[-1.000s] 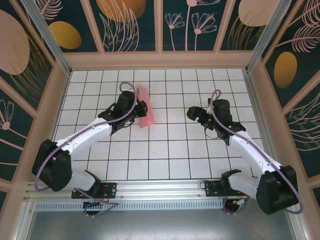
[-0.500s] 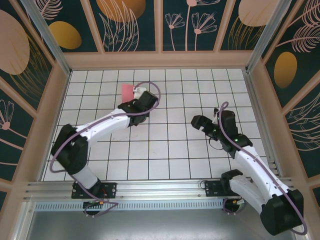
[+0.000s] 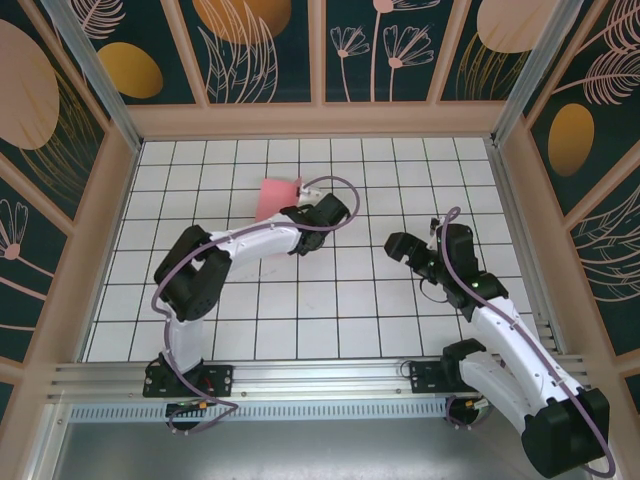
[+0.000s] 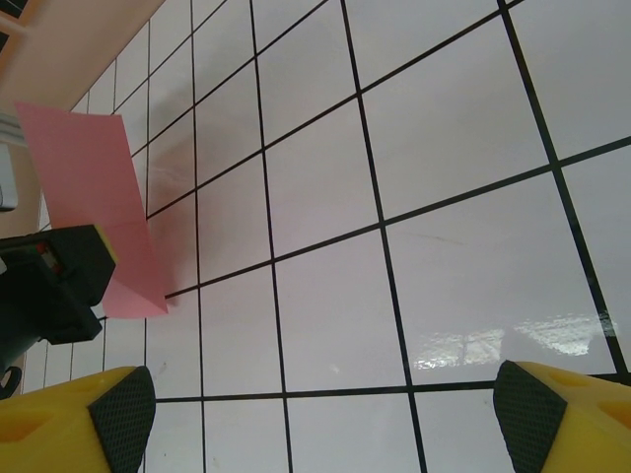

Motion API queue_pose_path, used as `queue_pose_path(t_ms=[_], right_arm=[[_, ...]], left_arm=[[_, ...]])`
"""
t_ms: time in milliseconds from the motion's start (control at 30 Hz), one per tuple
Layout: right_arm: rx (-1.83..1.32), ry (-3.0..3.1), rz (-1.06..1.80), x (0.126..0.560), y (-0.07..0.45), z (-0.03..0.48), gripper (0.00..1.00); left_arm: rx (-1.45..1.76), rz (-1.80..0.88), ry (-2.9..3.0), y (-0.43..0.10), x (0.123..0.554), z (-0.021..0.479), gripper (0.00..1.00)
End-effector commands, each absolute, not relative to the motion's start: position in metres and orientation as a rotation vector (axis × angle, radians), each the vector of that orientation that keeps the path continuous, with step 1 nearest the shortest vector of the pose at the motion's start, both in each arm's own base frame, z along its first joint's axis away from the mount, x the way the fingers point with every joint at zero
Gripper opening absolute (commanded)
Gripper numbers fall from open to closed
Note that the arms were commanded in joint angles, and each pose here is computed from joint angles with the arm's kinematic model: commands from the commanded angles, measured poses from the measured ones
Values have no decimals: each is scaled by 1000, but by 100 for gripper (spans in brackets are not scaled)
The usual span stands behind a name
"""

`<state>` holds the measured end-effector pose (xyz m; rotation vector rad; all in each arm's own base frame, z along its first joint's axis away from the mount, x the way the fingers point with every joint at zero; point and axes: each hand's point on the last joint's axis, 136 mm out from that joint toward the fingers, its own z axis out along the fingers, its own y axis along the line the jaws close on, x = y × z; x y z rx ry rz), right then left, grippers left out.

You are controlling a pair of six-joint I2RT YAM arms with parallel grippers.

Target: Fold a paper plane with a square sheet of paper (pick it up from the middle)

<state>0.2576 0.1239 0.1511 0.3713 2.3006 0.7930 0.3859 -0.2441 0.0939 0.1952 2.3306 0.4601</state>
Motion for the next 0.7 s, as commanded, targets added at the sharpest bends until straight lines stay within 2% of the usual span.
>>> queue_pose_path(t_ms=[0, 300, 467, 667], right_arm=[[360, 2294, 769, 257, 120, 146, 91], [550, 2274, 562, 263, 85, 144, 91], [595, 2246, 518, 267, 76, 147, 91], [551, 2279, 579, 267, 87, 142, 91]], left_arm=[[252, 603, 2336, -246, 376, 75, 10], [330, 465, 2474, -288, 358, 18, 18], [319, 316, 2536, -305, 352, 20, 35], [285, -57, 2545, -342, 343, 67, 59]])
